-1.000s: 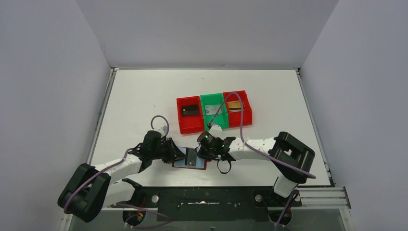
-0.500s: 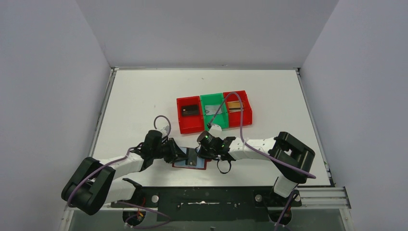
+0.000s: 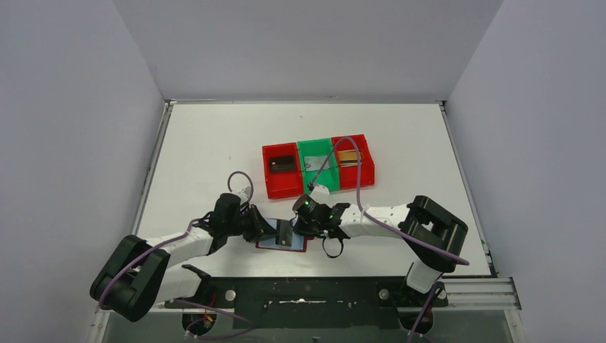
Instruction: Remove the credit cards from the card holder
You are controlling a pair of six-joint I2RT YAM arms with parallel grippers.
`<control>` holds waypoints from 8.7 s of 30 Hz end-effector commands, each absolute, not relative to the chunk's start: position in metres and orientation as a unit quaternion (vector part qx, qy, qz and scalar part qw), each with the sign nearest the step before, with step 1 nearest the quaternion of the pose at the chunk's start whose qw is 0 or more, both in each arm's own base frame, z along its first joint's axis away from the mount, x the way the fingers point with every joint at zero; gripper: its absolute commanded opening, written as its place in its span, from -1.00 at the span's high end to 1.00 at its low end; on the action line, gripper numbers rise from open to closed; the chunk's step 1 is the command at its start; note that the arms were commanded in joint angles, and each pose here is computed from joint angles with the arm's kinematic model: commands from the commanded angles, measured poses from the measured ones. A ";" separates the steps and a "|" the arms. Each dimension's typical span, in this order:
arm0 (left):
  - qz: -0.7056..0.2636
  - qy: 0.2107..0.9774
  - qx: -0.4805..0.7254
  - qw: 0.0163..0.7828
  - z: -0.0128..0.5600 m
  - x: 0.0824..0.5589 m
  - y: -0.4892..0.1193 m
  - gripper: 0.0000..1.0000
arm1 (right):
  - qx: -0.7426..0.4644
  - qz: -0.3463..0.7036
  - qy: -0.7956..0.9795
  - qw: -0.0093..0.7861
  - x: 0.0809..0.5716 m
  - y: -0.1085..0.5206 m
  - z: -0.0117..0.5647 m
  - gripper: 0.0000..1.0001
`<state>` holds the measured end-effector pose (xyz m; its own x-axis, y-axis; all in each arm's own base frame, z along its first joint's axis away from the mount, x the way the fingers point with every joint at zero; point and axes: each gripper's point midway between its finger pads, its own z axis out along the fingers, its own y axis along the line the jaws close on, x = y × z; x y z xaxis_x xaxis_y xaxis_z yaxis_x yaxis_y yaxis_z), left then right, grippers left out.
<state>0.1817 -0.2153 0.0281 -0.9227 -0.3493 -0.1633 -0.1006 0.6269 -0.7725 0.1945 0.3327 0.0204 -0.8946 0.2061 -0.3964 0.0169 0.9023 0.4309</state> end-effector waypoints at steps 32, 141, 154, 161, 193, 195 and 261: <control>-0.399 0.887 -0.129 0.194 0.036 0.192 -0.204 1.00 | -0.031 0.236 0.938 0.252 0.199 0.364 0.060 0.76; -0.332 0.908 -0.117 0.229 0.063 0.208 -0.181 1.00 | -0.068 0.140 0.971 0.181 0.181 0.337 -0.013 0.70; -0.345 0.891 -0.125 0.269 0.095 0.215 -0.172 1.00 | -0.060 0.255 0.933 0.245 0.204 0.366 0.053 0.40; -0.327 0.884 -0.150 0.299 0.107 0.220 -0.159 1.00 | -0.061 0.288 0.916 0.273 0.218 0.377 0.088 0.32; -0.292 0.855 -0.214 0.371 0.130 0.219 -0.125 1.00 | -0.090 0.252 0.931 0.248 0.213 0.395 0.066 0.60; -0.287 0.851 -0.221 0.380 0.134 0.219 -0.121 1.00 | -0.098 0.264 0.926 0.250 0.215 0.405 0.072 0.65; -0.493 0.739 -0.083 0.451 0.229 0.215 -0.177 1.00 | 0.006 0.401 0.811 0.425 0.253 0.307 0.191 -0.55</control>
